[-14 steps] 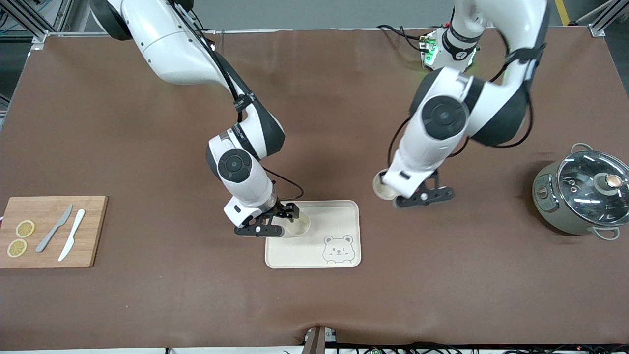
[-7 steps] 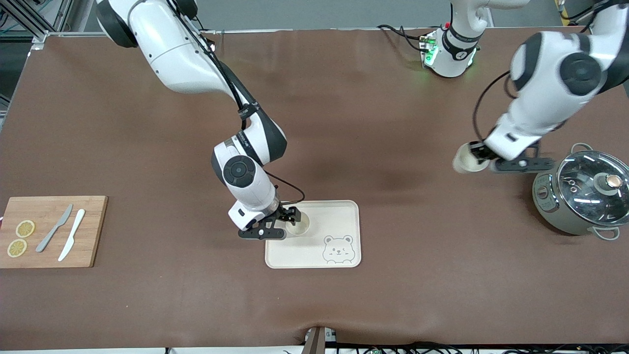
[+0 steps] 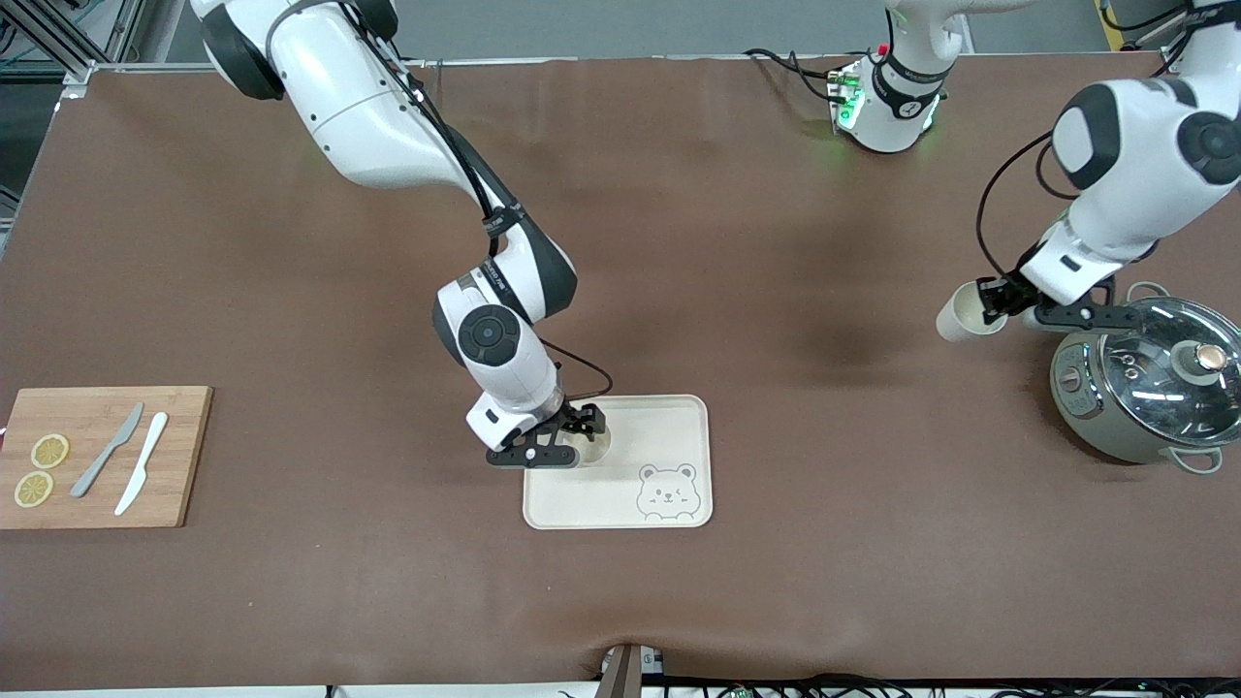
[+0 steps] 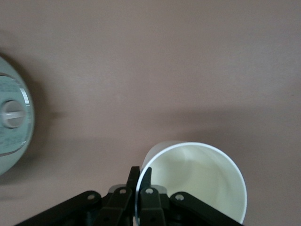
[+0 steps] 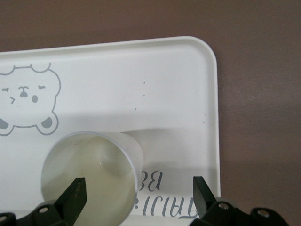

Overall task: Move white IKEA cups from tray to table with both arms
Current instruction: 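Carry the cup toward the pot with the left gripper while the right gripper grasps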

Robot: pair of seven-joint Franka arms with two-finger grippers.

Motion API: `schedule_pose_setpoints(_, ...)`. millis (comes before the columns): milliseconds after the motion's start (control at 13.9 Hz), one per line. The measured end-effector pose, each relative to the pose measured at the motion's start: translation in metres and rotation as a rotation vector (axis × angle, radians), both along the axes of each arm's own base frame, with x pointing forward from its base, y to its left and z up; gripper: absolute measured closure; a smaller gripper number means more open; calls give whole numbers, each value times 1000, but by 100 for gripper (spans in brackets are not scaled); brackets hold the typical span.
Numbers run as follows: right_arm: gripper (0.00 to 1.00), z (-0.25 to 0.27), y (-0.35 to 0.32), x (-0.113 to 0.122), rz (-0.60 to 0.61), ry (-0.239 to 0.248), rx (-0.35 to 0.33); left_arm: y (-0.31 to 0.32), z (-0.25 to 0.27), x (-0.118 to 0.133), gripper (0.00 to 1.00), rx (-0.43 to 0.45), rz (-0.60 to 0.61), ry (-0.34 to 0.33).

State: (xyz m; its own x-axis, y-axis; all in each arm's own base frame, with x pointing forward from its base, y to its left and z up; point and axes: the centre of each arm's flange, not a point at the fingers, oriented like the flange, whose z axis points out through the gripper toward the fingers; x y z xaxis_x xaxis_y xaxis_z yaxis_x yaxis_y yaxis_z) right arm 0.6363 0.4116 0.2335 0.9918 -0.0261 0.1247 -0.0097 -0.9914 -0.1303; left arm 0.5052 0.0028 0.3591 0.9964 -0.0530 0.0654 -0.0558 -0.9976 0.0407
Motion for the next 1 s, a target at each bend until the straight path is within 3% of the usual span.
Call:
schedule_pose_setpoints(359, 0, -4, 3, -1, 3, -3, 2, 0, -76, -5, 96, 6, 5, 8)
schedule_pose_setpoints(861, 74, 0, 4, 1, 3, -9, 6, 1, -124, -9, 96, 13, 11, -30)
schedule_pose_setpoints(933, 82, 0, 4, 1, 2, -9, 6, 0, -128, -10, 96, 14, 11, -37)
schedule_pose_setpoints(1005, 82, 1, 4, 1, 2, -10, 6, 0, -132, -11, 96, 15, 11, -45)
